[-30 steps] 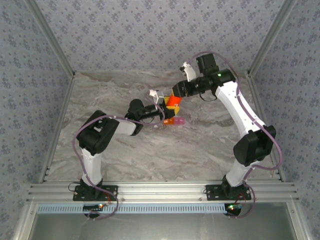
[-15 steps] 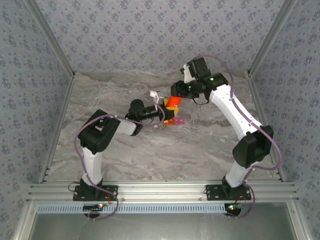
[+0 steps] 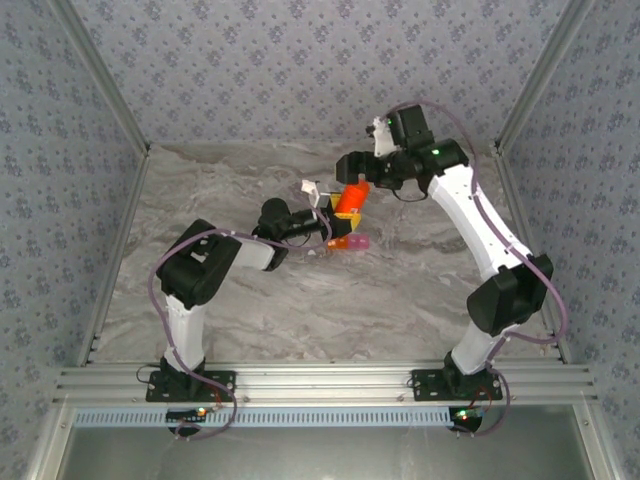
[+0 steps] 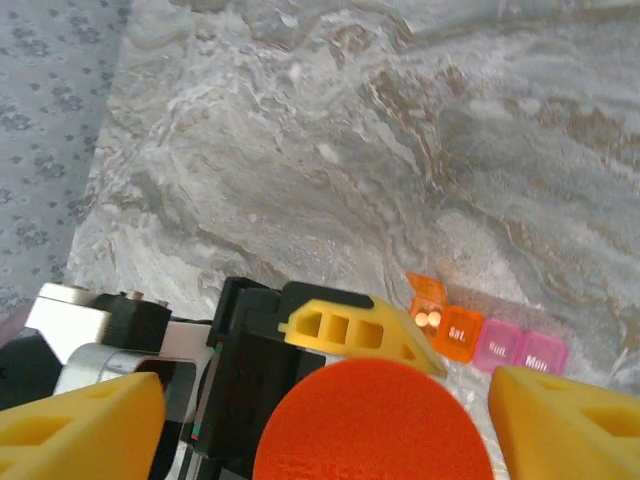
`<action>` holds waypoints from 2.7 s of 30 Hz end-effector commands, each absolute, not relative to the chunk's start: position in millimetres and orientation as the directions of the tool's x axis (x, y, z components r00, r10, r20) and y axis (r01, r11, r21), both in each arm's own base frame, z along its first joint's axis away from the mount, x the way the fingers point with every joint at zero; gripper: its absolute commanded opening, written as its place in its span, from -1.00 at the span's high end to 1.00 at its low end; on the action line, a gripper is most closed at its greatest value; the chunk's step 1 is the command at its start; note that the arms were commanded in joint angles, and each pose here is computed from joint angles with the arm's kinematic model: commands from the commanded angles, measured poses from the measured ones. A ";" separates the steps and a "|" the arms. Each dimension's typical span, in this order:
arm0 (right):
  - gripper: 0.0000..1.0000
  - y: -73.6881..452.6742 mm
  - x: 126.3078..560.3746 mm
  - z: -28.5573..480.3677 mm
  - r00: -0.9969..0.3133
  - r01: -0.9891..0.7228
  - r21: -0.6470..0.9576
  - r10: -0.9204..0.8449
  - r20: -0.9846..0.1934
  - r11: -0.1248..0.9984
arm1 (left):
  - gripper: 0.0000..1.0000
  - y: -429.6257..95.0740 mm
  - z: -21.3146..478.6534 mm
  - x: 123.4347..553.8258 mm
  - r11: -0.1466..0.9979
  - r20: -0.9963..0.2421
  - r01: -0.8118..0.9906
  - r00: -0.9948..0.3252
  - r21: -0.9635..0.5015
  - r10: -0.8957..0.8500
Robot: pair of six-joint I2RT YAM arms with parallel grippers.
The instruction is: Sort the pills into containers
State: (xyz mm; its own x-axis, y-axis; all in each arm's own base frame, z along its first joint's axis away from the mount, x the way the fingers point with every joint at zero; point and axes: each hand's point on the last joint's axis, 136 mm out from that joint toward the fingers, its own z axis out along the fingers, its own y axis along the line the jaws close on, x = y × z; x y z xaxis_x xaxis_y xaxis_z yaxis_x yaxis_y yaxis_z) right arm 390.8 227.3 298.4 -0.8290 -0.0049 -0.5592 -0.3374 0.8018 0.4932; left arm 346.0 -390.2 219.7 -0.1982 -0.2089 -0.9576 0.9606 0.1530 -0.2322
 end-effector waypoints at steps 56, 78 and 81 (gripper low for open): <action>0.25 228.9 385.3 259.3 -0.875 -0.353 0.487 -0.099 -0.473 0.799 | 1.00 -392.4 252.4 341.5 0.119 -0.955 0.980 -0.123 -0.160 -0.271; -0.58 227.2 392.7 314.6 -0.813 -0.308 0.516 0.061 -0.580 0.799 | 1.00 -393.9 250.5 341.7 0.117 -0.954 0.979 -0.130 -0.166 -0.270; -0.73 224.5 390.2 328.3 -0.785 -0.403 0.500 -0.009 -0.619 0.767 | 1.00 -394.0 250.7 341.9 0.116 -0.954 0.979 -0.131 -0.168 -0.270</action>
